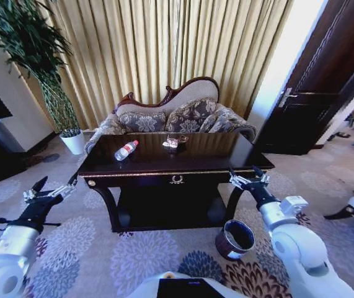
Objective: Move to the front of the table and place the trash on the table into the trash bin.
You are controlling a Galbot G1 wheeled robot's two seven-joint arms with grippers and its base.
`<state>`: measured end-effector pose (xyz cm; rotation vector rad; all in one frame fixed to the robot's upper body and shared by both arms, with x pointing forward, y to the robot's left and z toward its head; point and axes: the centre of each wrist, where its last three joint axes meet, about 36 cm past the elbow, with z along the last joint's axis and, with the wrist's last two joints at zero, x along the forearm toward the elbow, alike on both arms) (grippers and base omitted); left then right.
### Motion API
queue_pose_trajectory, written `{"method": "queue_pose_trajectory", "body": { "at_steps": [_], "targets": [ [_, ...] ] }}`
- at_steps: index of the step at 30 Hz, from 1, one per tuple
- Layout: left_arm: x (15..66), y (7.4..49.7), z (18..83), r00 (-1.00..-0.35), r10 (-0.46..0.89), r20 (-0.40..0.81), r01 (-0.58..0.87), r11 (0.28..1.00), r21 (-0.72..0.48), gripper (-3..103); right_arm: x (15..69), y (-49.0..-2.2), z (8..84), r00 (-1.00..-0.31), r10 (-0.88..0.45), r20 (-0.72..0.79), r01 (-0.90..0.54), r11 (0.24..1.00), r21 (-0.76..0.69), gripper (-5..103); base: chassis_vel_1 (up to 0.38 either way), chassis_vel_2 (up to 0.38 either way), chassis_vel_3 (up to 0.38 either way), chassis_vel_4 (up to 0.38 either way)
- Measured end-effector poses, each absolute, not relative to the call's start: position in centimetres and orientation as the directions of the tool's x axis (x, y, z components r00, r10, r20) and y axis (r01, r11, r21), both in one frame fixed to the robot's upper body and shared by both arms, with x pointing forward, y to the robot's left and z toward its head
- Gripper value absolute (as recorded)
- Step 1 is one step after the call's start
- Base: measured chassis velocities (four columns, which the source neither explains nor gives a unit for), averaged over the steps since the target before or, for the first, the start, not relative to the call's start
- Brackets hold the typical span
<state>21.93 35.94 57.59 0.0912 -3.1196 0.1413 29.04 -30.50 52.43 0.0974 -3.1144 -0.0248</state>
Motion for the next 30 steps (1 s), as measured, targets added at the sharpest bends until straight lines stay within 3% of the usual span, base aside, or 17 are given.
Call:
{"method": "queue_pose_trajectory", "body": {
  "at_steps": [19, 30],
  "targets": [
    [21.7, 36.0, 57.4, -0.998, -0.064, 0.026, -0.066, 0.993, -0.093, 100, 28.8, -30.0, 52.2, -0.995, -0.093, 0.021, -0.093, 0.996, 0.012, 100, -0.154, 0.151, 0.157, -0.156],
    [21.2, 35.9, 57.0, -0.997, -0.075, 0.037, -0.078, 0.992, -0.098, 100, 33.2, -31.0, 53.1, -0.959, -0.268, 0.092, -0.257, 0.959, 0.121, 100, -0.008, 0.007, 0.006, -0.011]
  ]
}}
